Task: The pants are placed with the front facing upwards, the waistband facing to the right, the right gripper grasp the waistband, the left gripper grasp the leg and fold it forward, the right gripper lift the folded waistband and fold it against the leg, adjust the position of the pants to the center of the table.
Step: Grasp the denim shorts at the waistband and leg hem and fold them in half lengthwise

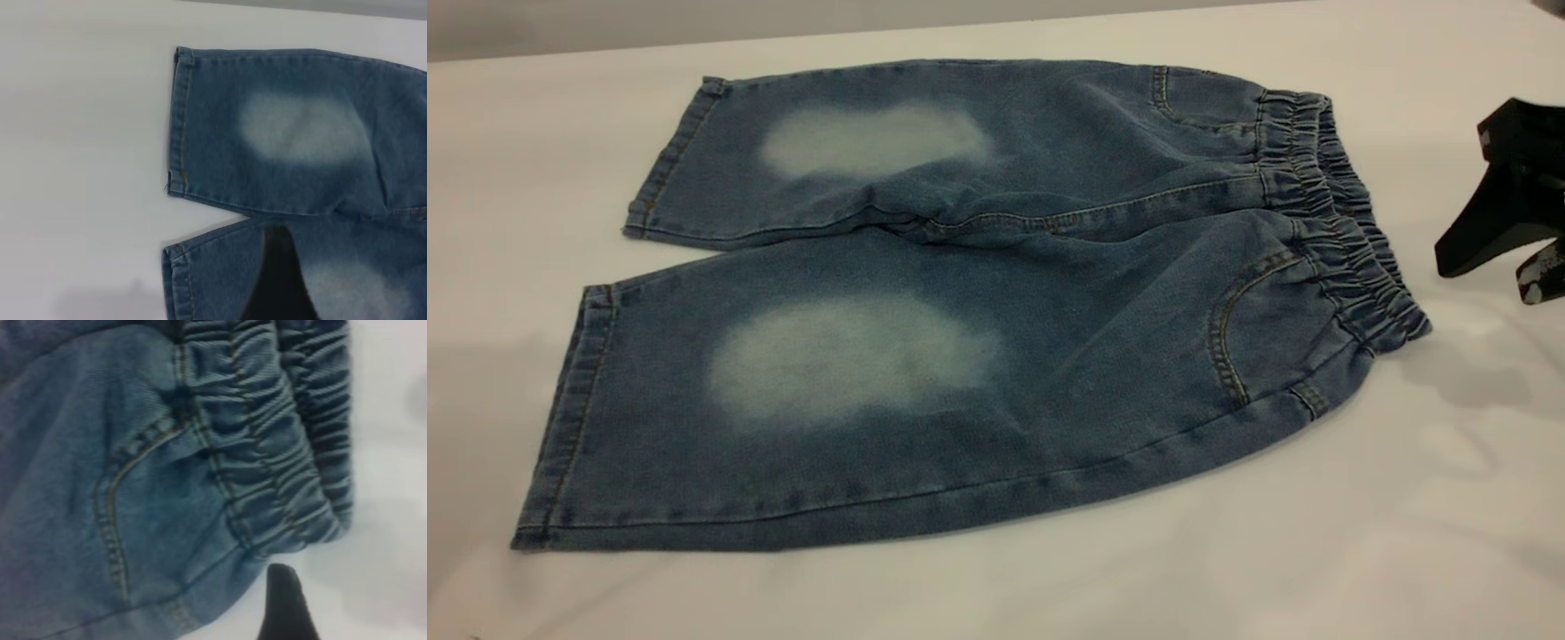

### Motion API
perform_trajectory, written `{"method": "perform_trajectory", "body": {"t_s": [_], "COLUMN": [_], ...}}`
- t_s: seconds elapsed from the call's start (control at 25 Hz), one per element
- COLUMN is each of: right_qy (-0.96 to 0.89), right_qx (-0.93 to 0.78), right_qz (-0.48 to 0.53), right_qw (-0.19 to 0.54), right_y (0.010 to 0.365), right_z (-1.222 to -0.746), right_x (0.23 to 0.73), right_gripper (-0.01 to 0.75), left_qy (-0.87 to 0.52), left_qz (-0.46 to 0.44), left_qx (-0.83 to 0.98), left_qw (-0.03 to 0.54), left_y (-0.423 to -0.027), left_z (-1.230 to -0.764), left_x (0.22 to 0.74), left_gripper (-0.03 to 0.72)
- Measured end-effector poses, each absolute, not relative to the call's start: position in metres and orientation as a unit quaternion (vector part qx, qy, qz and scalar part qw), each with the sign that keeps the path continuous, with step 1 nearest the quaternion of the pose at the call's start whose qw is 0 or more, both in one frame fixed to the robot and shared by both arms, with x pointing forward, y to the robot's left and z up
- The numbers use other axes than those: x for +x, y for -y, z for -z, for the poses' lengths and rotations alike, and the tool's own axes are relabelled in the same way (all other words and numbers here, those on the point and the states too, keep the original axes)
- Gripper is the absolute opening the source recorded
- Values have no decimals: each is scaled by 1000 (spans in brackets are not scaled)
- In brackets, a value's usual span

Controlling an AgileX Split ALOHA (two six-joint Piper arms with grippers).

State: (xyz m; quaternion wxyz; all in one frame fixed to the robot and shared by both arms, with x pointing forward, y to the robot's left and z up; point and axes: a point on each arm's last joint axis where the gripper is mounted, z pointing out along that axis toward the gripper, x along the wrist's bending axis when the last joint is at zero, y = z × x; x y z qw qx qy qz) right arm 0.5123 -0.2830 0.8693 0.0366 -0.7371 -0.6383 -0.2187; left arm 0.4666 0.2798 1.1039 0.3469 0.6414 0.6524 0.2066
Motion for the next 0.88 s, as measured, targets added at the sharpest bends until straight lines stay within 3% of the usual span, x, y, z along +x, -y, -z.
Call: {"method": "perform_trajectory", "body": {"t_s": [0.4,0.88], "right_qy": [639,660], "right_qx": [-740,-725], "right_qz": [207,184], "right_qw": [27,73], "right_y": [286,282], "right_z": [-862,-836], "right_x": [513,511], "right_gripper": [401,564], "left_qy": [-652,-655], "left_qz": [-207,-201], "left_qx": [641,637], "left_qw": [347,352], "left_y": [-280,-279], "left_z": [-1104,-1104], "left_x": [467,467], "left_gripper": [469,469]}}
